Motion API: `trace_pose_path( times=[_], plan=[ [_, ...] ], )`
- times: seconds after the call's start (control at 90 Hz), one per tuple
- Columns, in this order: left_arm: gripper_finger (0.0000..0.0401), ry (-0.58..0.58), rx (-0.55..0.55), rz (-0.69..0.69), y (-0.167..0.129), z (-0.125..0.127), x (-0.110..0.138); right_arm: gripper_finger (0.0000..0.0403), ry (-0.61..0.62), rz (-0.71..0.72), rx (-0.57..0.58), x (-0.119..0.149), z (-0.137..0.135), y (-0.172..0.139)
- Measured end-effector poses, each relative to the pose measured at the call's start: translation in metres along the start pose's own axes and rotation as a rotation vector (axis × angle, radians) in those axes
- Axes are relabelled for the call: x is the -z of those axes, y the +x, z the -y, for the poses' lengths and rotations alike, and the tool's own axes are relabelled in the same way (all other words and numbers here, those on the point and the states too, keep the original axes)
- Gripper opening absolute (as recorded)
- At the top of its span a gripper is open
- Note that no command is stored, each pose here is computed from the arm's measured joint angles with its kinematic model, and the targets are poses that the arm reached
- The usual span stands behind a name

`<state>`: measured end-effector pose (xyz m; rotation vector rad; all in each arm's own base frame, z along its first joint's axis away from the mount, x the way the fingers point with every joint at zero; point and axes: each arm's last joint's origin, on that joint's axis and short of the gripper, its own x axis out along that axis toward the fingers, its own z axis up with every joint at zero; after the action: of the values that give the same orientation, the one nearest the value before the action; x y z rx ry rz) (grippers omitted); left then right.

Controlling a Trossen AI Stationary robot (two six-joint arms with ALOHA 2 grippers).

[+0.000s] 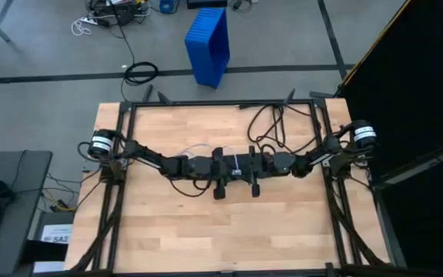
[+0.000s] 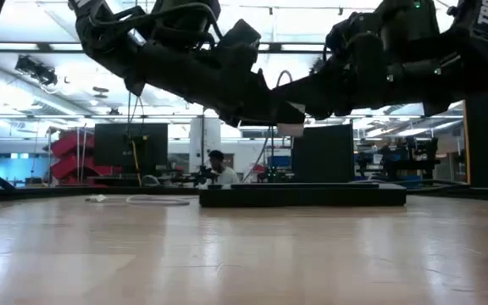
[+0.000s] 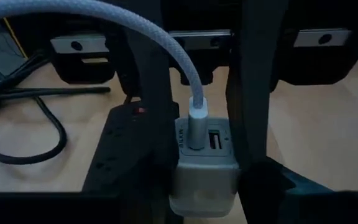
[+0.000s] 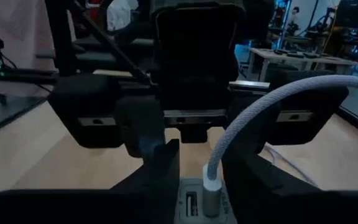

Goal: Insert USB
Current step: Remove the white charger cable from the white charger adapter

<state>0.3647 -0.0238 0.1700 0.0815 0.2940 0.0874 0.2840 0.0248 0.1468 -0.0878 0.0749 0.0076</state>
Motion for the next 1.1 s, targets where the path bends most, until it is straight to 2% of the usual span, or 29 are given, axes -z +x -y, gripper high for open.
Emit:
trace_pose_path(
  times=[0.1,0.567,0.689,0.833,1.1],
  plan=[
    [0.0127,0.001,-0.018,-0.01,0.0,-0.001,0.001,0.0093,-0.003,-0.004,0.034,0.0,0.001,-0.003],
    [0.0127,0.001,-0.027,-0.007,0.0,-0.001,0.0,0.009,-0.007,0.012,0.039,-0.006,0.003,-0.007],
    [0.0127,0.001,-0.026,-0.009,0.0,-0.001,0.0,0.0067,-0.007,0.009,0.049,-0.005,0.005,-0.007],
    [0.0127,0.001,-0.033,-0.014,0.0,-0.001,0.0,0.0012,-0.008,-0.013,0.056,-0.003,0.009,-0.007],
    [0.0127,0.004,-0.03,-0.025,0.0,-0.001,0.001,0.0004,-0.032,-0.025,0.064,-0.002,0.009,-0.007]
  ],
)
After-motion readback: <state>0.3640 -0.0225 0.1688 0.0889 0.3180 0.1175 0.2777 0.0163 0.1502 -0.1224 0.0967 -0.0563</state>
